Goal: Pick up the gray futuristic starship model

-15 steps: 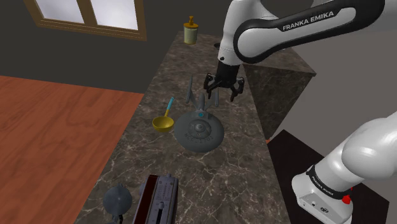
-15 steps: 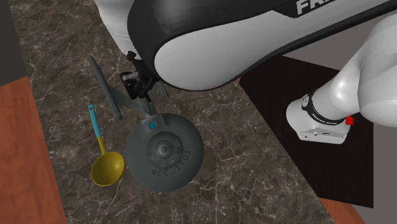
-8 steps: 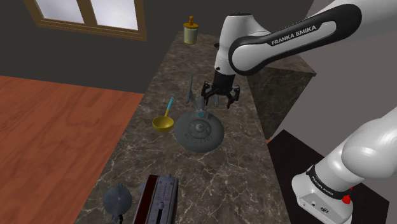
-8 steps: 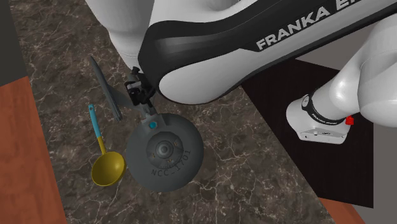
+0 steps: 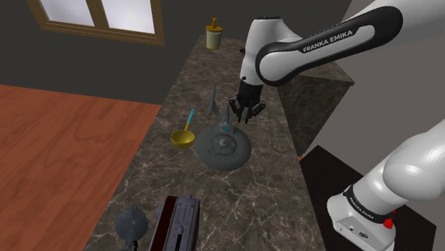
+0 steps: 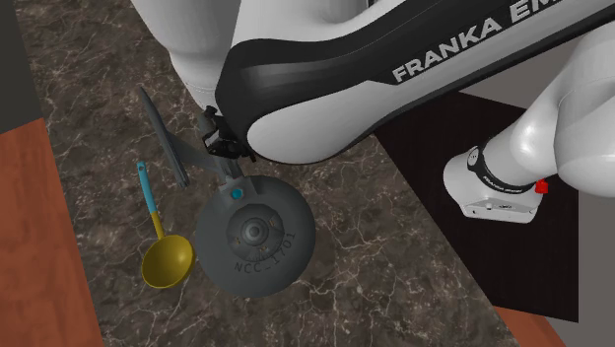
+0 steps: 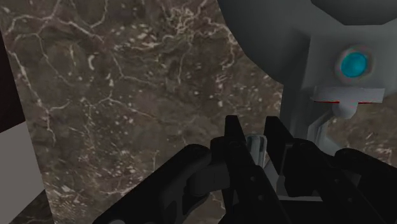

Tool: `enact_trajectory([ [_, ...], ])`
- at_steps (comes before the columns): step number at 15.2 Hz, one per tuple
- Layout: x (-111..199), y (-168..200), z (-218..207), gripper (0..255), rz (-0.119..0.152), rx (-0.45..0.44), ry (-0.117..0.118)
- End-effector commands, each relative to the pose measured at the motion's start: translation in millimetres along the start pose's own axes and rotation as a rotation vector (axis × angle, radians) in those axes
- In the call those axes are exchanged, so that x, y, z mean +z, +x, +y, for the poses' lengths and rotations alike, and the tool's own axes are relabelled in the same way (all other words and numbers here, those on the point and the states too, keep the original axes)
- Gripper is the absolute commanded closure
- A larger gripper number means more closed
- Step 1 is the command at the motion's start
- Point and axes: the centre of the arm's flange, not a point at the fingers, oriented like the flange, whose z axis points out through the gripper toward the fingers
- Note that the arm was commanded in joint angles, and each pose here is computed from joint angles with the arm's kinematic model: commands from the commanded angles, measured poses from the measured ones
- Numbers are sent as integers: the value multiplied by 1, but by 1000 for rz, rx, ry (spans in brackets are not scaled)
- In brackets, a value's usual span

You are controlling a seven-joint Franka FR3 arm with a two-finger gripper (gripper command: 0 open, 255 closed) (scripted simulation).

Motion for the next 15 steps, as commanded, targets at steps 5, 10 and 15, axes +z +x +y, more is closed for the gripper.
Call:
enact_trajectory([
  [5, -5, 0, 0, 255, 0, 0, 0],
  [10, -31, -2, -1, 255, 0, 0, 0],
  [15, -58, -3, -1, 255, 0, 0, 0],
])
